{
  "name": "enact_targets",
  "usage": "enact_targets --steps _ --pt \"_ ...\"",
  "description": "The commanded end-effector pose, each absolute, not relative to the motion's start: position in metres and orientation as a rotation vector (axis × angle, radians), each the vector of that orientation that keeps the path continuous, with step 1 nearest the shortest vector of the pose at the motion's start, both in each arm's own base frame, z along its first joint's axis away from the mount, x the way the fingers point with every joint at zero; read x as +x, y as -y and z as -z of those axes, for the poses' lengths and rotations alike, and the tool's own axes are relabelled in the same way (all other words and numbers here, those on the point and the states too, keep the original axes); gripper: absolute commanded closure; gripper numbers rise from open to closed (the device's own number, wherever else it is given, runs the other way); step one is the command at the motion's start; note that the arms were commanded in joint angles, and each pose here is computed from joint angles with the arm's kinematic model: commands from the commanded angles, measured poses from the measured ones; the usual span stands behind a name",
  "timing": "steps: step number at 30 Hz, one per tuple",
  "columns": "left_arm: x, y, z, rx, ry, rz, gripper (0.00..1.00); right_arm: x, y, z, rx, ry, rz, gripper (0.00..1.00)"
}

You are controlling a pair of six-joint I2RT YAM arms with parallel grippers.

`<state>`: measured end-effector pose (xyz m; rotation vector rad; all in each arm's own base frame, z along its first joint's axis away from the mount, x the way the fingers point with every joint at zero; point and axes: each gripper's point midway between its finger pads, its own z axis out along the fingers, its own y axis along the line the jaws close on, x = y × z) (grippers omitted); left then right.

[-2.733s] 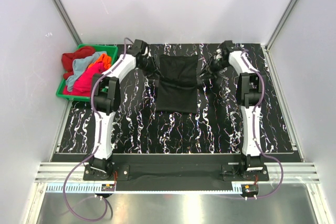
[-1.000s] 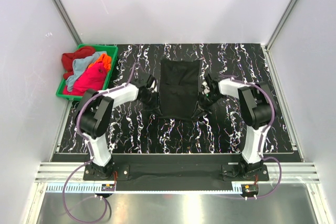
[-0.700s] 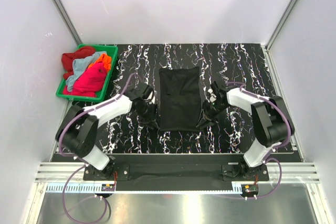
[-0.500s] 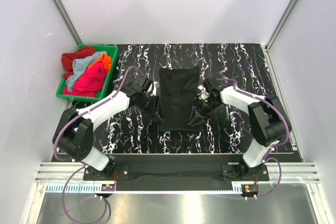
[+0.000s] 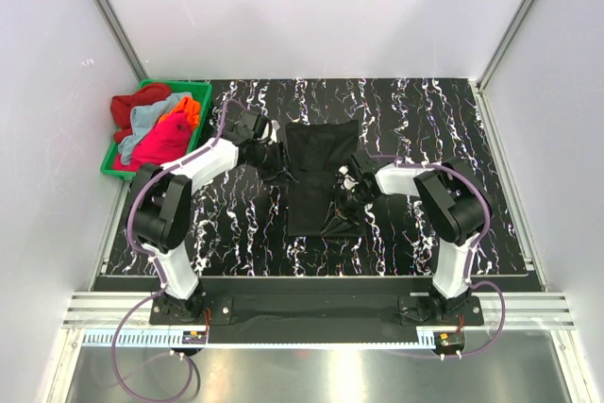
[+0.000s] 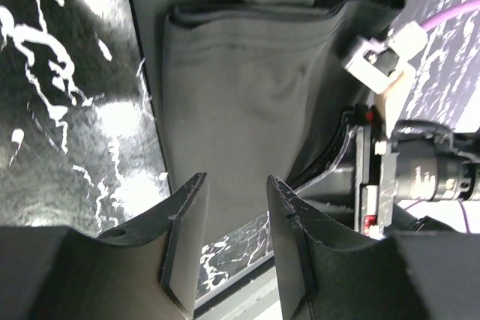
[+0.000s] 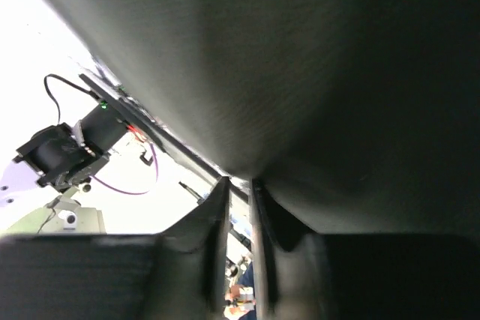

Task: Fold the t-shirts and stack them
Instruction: Fold the tshirt

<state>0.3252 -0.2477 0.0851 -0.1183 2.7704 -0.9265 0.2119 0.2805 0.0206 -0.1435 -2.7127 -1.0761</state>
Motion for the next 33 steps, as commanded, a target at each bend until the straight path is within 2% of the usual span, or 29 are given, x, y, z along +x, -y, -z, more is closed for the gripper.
enact_targets --steps 1,5,10,15,23,29,31,33 --pt "0.348 0.268 -0.119 -0.084 -2.638 1.053 0.58 0.237 -0.29 -0.063 -0.089 2.776 1.257 0.73" --pt "0.356 0.279 -0.115 -0.092 -2.612 1.135 0.58 0.267 -0.275 -0.086 -0.176 2.816 1.34 0.66" --pt "0.375 0.286 -0.092 -0.121 -2.616 1.147 0.58 0.311 -0.238 -0.082 -0.361 2.844 1.359 0.64" --pt "0.396 0.284 -0.067 -0.178 -2.639 1.147 0.58 0.358 -0.224 -0.065 -0.39 2.847 1.364 0.78" --pt "0.403 0.266 -0.036 -0.224 -2.719 1.081 0.58 0.394 -0.195 -0.023 -0.497 2.877 1.227 0.79" --pt "0.39 0.254 -0.06 -0.122 -2.718 1.015 0.52 0.397 -0.159 -0.024 -0.537 2.944 1.145 0.68" --pt "0.385 0.253 -0.087 -0.102 -2.669 1.039 0.49 0.393 -0.15 -0.031 -0.497 2.977 1.093 0.66" --pt "0.375 0.25 -0.11 -0.088 -2.626 1.052 0.47 0.391 -0.14 -0.046 -0.47 3.042 1.009 0.58"
